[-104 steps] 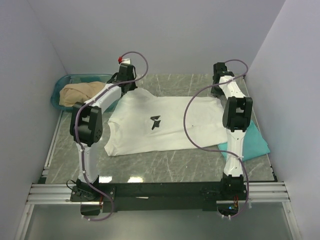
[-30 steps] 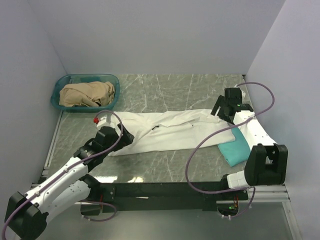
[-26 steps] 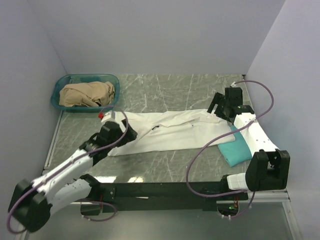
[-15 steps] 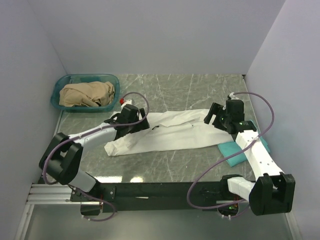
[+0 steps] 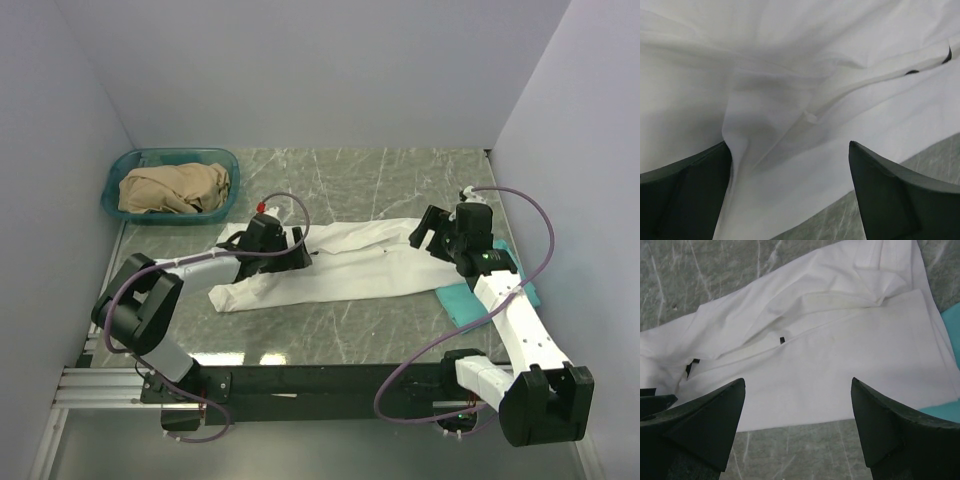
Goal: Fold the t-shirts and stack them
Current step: Fold the tshirt
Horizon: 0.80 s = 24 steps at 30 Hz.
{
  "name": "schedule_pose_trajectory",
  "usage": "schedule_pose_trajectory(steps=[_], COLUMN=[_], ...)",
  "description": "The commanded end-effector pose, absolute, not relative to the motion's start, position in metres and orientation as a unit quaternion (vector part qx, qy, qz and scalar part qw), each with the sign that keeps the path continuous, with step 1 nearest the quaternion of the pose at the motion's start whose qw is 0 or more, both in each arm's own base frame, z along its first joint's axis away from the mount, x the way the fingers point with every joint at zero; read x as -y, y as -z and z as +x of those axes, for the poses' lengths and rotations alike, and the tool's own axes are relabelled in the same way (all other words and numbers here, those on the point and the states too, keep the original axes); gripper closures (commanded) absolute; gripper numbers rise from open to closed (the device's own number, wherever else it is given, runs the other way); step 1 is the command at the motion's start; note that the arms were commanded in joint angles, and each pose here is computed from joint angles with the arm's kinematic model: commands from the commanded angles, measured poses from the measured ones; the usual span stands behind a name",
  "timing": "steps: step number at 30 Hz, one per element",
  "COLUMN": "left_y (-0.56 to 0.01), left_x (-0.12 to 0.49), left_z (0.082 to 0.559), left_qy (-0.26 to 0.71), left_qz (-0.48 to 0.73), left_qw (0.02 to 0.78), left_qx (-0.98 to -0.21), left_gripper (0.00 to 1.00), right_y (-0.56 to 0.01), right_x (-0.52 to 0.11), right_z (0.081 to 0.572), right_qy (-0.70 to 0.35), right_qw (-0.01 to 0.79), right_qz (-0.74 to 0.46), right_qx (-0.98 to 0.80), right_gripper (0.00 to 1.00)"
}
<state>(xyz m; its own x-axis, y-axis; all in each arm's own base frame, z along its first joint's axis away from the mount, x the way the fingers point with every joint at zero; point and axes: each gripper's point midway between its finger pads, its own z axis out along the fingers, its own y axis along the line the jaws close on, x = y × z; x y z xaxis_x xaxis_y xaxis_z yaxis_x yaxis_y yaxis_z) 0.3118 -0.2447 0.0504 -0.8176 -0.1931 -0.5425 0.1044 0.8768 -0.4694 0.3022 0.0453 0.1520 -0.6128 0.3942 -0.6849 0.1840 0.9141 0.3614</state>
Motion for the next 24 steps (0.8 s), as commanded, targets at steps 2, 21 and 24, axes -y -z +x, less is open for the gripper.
schedule_pose_trajectory(steps=[2, 21, 24], left_y=[-0.066, -0.062, -0.068], left_x=[0.266, 0.270, 0.262], left_z=[0.295, 0.227, 0.225], left_qy=[0.307, 0.278, 0.270], left_qz=[0.046, 0.148, 0.134], left_qw=[0.310, 0.277, 0.287], left_qx=[-0.899, -0.908, -0.909], left_gripper=[0.01, 0.01, 0.01], right_y=[-0.167, -0.172, -0.175], right_x=[-0.045, -0.046, -0.048], right_z=[0.309, 0.317, 0.317], right_qy=[-0.135, -0.139, -0.145], right_qw=[0.440, 0.457, 0.464], right_qz=[0.162, 0.150, 0.144], right_qx=[-0.873, -0.866, -0.862], right_gripper=[0.08, 0.08, 0.08])
